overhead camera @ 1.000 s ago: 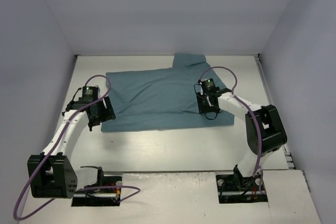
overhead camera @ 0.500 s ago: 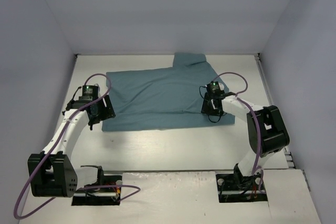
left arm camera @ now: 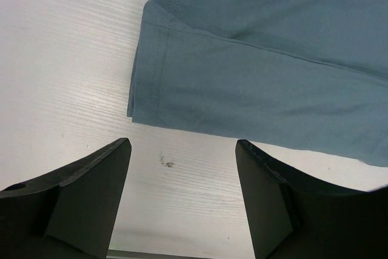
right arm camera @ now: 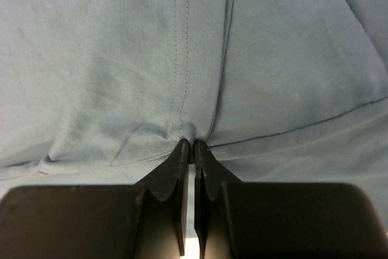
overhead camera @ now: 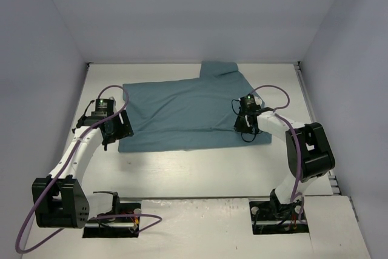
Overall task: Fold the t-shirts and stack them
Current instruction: Fold the flattened tshirt in 1/3 of the way, then grap the side of the flattened tshirt furthest away from the robot with both arms
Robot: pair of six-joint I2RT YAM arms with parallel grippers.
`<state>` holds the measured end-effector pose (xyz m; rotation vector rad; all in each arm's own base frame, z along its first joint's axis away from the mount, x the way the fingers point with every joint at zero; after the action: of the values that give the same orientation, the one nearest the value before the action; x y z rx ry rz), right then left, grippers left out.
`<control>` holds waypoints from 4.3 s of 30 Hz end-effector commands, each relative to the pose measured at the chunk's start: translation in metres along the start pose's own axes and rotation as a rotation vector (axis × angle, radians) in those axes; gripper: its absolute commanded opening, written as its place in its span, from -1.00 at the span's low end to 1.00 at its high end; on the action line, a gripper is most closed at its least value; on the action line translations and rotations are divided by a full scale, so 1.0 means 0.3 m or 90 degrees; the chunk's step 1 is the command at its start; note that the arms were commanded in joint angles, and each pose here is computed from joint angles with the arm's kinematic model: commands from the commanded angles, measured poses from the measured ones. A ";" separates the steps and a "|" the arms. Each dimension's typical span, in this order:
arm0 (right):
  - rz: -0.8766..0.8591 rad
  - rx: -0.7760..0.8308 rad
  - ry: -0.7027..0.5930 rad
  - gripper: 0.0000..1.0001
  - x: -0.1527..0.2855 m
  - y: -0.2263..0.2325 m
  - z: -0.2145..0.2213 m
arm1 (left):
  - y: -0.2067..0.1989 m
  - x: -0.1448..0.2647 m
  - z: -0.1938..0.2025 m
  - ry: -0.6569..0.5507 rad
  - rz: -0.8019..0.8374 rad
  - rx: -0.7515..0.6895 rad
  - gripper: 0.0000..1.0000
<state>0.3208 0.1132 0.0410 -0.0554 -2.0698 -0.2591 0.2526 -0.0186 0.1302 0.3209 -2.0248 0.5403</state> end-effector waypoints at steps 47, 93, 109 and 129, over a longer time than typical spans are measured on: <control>0.030 0.191 -0.127 -0.14 0.150 0.071 -0.303 | -0.062 -0.087 0.026 0.041 -0.030 0.023 0.35; 0.026 0.042 -0.157 -0.24 0.122 -0.175 -0.601 | -0.364 -0.134 -0.385 0.003 0.059 0.022 0.28; 0.046 0.052 -0.098 -0.29 -0.011 -0.153 -0.467 | -0.231 -0.419 -0.112 0.101 -0.061 0.092 0.07; 0.024 0.087 -0.180 -0.30 0.033 -0.125 -0.684 | -0.350 -0.173 -0.462 -0.060 0.023 -0.026 0.22</control>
<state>0.4364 0.0381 0.0897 -0.1040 -2.1840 -0.1002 0.3719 -0.0494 0.0878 0.4048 -1.8792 0.5829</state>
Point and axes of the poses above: each gripper's point midway between its finger pads, its own x axis back along the fingers, its own y axis along the line the jaws close on, z = x × y, the point moved 3 cm from there along x, back along the fingers, and after that the axes turned 9 degrees about x, right-handed, at the moved point
